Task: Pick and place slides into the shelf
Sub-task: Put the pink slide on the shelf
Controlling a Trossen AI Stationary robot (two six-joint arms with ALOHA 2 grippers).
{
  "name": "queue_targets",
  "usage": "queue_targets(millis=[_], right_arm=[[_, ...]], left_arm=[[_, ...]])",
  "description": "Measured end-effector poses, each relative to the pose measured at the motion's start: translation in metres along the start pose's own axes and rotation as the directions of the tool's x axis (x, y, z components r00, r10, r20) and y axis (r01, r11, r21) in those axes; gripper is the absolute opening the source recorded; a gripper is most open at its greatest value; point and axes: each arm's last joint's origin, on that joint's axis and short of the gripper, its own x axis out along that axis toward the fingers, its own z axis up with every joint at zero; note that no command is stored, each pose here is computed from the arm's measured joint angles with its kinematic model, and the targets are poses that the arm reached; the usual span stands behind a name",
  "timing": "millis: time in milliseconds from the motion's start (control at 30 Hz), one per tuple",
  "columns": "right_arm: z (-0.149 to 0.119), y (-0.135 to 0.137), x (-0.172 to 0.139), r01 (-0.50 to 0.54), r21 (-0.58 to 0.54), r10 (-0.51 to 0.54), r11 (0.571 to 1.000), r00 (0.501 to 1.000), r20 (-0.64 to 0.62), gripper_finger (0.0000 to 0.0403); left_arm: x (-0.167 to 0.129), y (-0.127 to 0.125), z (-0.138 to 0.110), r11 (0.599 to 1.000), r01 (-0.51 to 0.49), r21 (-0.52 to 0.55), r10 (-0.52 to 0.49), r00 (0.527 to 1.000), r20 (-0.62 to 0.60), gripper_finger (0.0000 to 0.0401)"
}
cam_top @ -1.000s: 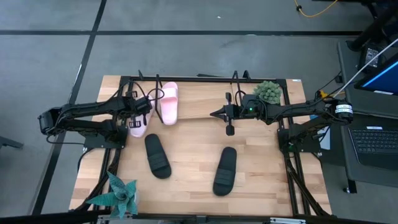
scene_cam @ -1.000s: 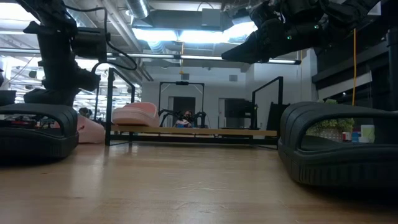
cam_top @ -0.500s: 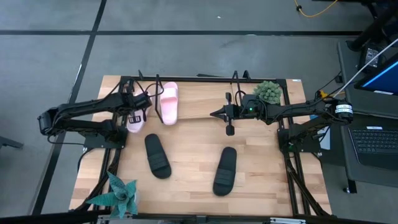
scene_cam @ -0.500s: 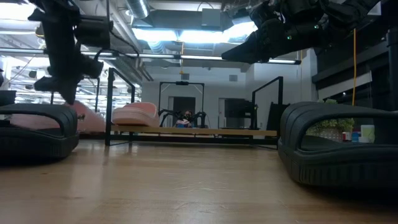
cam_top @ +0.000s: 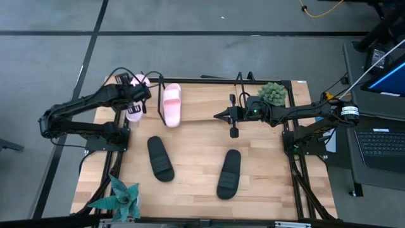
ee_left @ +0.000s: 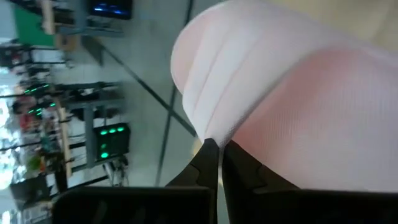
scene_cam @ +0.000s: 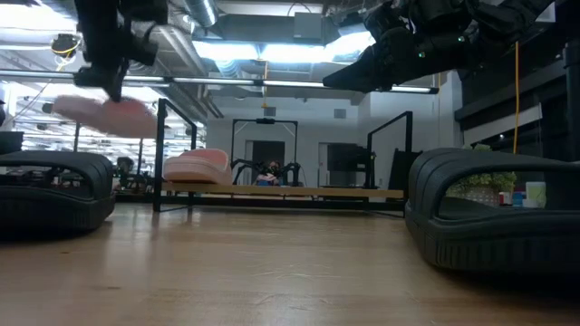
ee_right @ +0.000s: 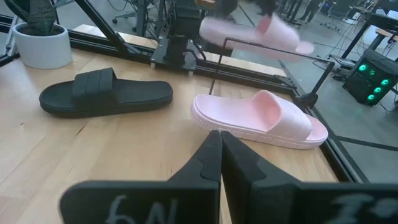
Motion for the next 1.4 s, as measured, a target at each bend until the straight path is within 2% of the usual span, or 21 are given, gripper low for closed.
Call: queue_targets(millis=[200,367,467,767,967,1233,1400], right_arm=[[0.000,0.000,0.000,0.000,0.000,0.000,1.000,1.000,0.000,0.0007],[0.000,0.000,0.000,0.001,0.001,-0.001,1.000,1.000,0.000,0.0007],[0.000,0.000,0.000,0.001,0.001,-0.001,1.000,1.000,-0.001,0.0007],[0.000,0.000,0.000,0.001,0.004,-0.001,1.000,1.000,0.001,0.0007],[0.000,0.000,0.000,0.001,0.004,-0.001,1.000,1.000,0.001,0.0007],[0.000,0.000,0.000,0.003,0.003,-0.003,1.000,1.000,0.004,0.0007],[0.002,-0.001,0.000,0.007,0.001,-0.007,1.000,1.000,0.018,0.0007]], left_arm=[[-0.024,0.029,0.006,0.993,-0.020,-0.119,0.030,0.996,0.088,0.0000],[-0.039,0.044,0.006,0.968,0.008,-0.252,0.030,0.989,0.147,0.0000],[-0.045,0.050,0.007,0.957,0.029,-0.288,0.028,0.981,0.191,0.0000],[-0.057,0.048,0.019,0.916,0.144,-0.374,-0.010,0.941,0.338,0.0000],[-0.064,0.043,0.025,0.903,0.244,-0.353,-0.075,0.900,0.430,0.0000],[-0.076,0.044,0.040,0.871,0.297,-0.391,-0.033,0.830,0.556,0.0000],[-0.072,0.039,0.061,0.863,0.288,-0.415,-0.005,0.826,0.563,0.0000]])
